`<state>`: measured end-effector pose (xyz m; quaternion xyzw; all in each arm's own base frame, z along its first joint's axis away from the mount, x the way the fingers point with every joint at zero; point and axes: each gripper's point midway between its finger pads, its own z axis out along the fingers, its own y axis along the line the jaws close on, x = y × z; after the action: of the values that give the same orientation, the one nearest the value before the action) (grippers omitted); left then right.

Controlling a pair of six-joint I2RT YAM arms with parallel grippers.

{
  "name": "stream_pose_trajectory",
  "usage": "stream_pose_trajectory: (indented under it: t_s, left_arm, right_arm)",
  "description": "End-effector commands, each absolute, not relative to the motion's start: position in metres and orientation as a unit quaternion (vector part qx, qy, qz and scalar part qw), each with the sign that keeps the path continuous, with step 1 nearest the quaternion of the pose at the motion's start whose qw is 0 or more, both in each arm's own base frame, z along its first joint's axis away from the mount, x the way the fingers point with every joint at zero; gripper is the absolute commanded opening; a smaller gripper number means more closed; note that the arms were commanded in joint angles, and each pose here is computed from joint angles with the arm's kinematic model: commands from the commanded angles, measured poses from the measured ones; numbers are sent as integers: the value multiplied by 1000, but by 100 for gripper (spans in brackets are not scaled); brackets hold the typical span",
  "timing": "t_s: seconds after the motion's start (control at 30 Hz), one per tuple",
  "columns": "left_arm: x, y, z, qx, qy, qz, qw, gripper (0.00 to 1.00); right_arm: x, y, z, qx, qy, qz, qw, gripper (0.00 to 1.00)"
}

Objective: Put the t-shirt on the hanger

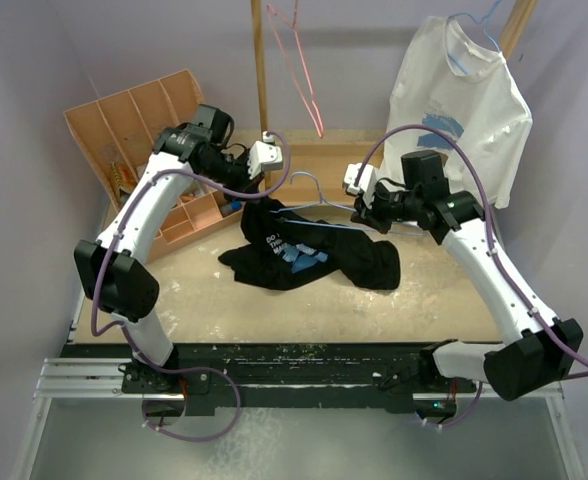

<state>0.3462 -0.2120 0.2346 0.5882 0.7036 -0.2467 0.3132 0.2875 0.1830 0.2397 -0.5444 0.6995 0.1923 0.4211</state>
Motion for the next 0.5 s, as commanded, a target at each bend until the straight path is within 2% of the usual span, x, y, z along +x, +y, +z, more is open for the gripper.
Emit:
stream_pose_trajectory:
  t_s: [0.0, 0.27, 0.47]
  left_arm:
    - [346, -212, 280, 608, 672, -219, 360, 0]
    - [348, -213, 316, 616, 662, -196, 379, 0]
    - [338, -225, 317, 631, 655, -192, 369, 0]
  right_arm:
    - [293, 194, 267, -587, 648, 197, 444, 0]
    - [306, 196, 255, -589, 655, 195, 430, 0]
    - [310, 198, 258, -592, 651, 193, 435, 0]
